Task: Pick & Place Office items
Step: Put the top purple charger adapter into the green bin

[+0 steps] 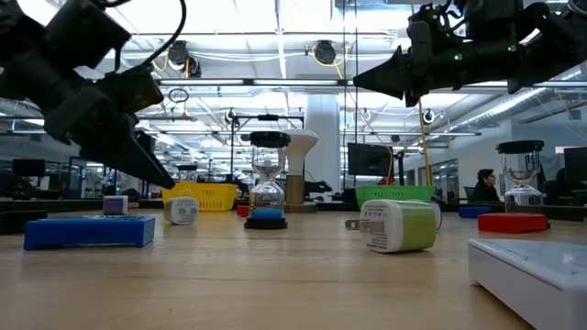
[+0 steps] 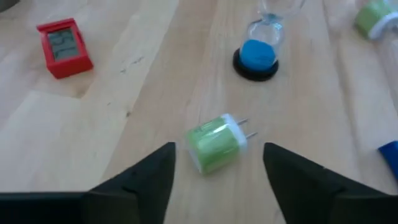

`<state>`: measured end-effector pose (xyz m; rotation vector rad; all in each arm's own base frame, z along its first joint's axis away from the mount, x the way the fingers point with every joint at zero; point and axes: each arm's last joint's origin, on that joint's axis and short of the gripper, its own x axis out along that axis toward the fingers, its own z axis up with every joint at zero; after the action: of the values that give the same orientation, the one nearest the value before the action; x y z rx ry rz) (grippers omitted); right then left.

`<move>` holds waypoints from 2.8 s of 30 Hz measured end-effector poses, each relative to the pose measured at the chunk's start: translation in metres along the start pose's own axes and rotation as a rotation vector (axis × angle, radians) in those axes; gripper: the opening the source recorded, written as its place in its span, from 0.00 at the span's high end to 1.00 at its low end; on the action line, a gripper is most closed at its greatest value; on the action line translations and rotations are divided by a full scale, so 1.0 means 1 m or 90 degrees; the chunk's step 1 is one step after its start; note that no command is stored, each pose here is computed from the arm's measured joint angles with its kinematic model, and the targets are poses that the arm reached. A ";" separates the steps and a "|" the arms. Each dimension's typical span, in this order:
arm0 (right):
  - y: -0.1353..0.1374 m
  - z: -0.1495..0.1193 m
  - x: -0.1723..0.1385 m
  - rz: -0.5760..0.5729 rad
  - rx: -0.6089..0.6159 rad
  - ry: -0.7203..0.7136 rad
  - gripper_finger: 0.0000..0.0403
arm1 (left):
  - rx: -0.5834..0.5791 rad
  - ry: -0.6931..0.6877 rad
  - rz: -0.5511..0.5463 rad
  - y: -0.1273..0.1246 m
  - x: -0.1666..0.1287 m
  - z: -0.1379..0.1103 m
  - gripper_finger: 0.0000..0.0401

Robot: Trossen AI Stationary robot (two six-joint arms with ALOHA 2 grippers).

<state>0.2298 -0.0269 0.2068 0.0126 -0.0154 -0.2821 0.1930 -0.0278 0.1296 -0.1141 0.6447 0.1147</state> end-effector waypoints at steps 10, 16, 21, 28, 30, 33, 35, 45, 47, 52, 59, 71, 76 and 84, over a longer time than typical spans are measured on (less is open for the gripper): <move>-0.015 0.000 0.002 -0.042 -0.028 -0.001 1.00 | 0.140 -0.009 -0.044 0.016 0.003 0.006 0.22; -0.032 0.008 0.003 -0.088 -0.098 -0.045 1.00 | 0.172 -0.040 -0.079 0.024 0.004 0.012 0.26; -0.042 0.012 0.002 -0.118 -0.109 -0.068 1.00 | 0.167 -0.043 -0.085 0.028 0.004 0.013 0.28; -0.045 0.010 0.003 -0.122 -0.096 -0.057 1.00 | 0.154 0.013 -0.064 0.029 0.001 0.012 0.27; -0.044 0.008 0.003 -0.119 -0.088 -0.046 1.00 | 0.115 0.022 -0.049 0.033 -0.005 0.026 0.27; -0.044 0.005 0.003 -0.115 -0.056 -0.025 1.00 | 0.058 0.102 0.000 0.043 -0.016 0.043 0.27; -0.043 0.002 0.003 -0.113 -0.037 -0.006 1.00 | 0.005 0.146 0.045 0.050 -0.023 0.052 0.27; -0.036 -0.004 0.003 -0.094 -0.049 0.031 1.00 | -0.251 0.336 0.259 0.094 -0.057 0.048 0.27; -0.037 -0.003 0.003 -0.095 -0.068 0.025 1.00 | -0.283 0.347 0.279 0.104 -0.061 0.045 0.27; -0.040 0.001 0.003 -0.104 -0.121 0.007 1.00 | -0.335 0.344 0.261 0.126 -0.063 0.042 0.27; -0.046 0.003 0.003 -0.122 -0.150 -0.005 1.00 | -0.362 0.401 0.254 0.142 -0.050 0.031 0.27; -0.047 0.002 0.003 -0.125 -0.147 0.003 1.00 | -0.299 0.488 0.245 0.148 -0.028 0.018 0.36; -0.047 0.002 0.003 -0.125 -0.147 0.003 1.00 | -0.298 0.487 0.247 0.148 -0.028 0.018 0.50; -0.048 0.000 0.003 -0.126 -0.159 0.018 1.00 | -0.296 0.482 0.253 0.149 -0.029 0.024 0.68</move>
<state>0.2194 -0.0740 0.2061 -0.2317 0.0496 -0.4796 0.1626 0.1211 0.1557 -0.4918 1.3860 0.6262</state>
